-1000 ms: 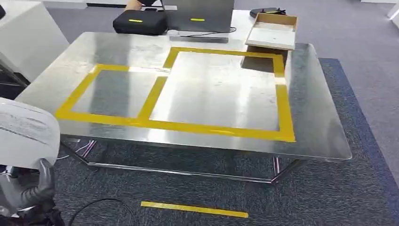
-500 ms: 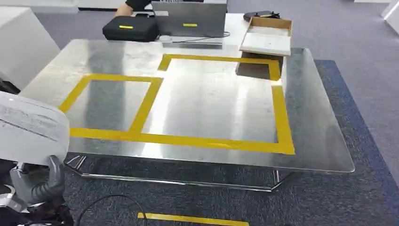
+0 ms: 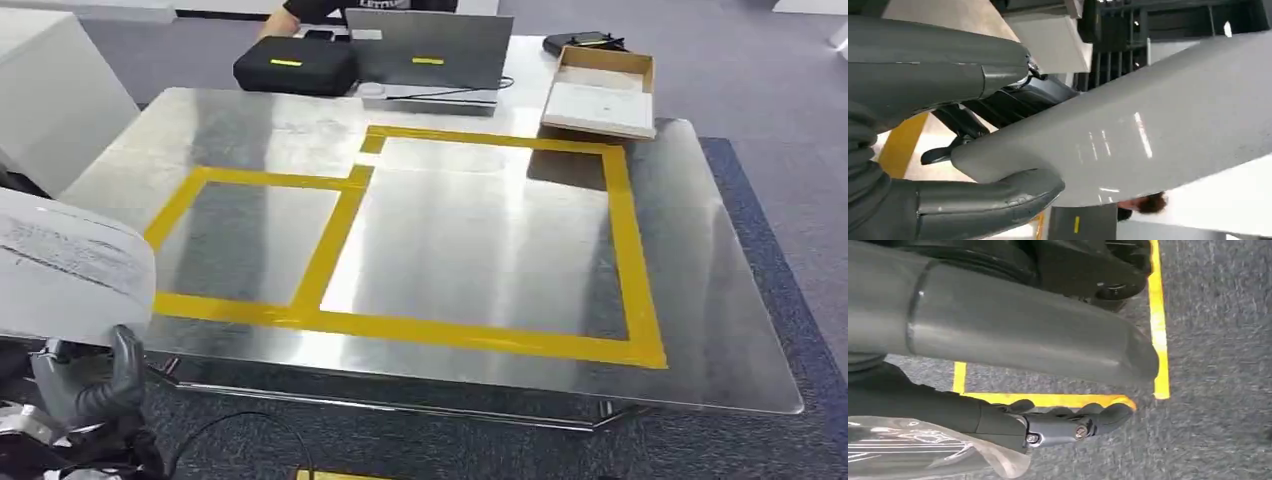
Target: Take the parts from the cabinet and place them on the table.
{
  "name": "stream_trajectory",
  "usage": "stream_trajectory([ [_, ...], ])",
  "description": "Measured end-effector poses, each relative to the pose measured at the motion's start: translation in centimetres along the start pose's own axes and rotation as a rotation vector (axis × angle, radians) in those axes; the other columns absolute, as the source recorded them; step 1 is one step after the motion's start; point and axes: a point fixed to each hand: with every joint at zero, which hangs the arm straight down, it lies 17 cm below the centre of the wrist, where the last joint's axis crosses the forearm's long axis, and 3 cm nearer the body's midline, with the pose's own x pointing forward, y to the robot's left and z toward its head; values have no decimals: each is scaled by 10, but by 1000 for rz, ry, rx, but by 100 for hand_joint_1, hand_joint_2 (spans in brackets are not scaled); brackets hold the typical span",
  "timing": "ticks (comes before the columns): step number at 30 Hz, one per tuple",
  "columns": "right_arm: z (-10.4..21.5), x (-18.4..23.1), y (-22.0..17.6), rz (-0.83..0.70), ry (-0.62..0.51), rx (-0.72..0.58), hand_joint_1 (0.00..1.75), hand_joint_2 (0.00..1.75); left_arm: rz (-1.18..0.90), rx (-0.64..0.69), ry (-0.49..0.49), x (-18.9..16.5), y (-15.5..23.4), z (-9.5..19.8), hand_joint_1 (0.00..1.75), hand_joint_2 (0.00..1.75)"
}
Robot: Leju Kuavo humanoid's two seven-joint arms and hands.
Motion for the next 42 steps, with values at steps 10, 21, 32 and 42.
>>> stream_trajectory([
  [10, 0, -3, -1, 6, 8, 2, 0, 0, 17, 2, 8, -2, 0, 0, 175, 175],
  [21, -1, 5, -1, 7, -10, 4, 0, 0, -35, -23, 12, -6, -1, 5, 175, 175],
  [32, -1, 7, 0, 7, -17, 10, 0, 0, -244, -54, -11, -17, -6, 11, 175, 175],
  [42, 0, -3, 0, 5, 18, 9, 0, 0, -292, -58, 3, -24, 0, 16, 0, 175],
])
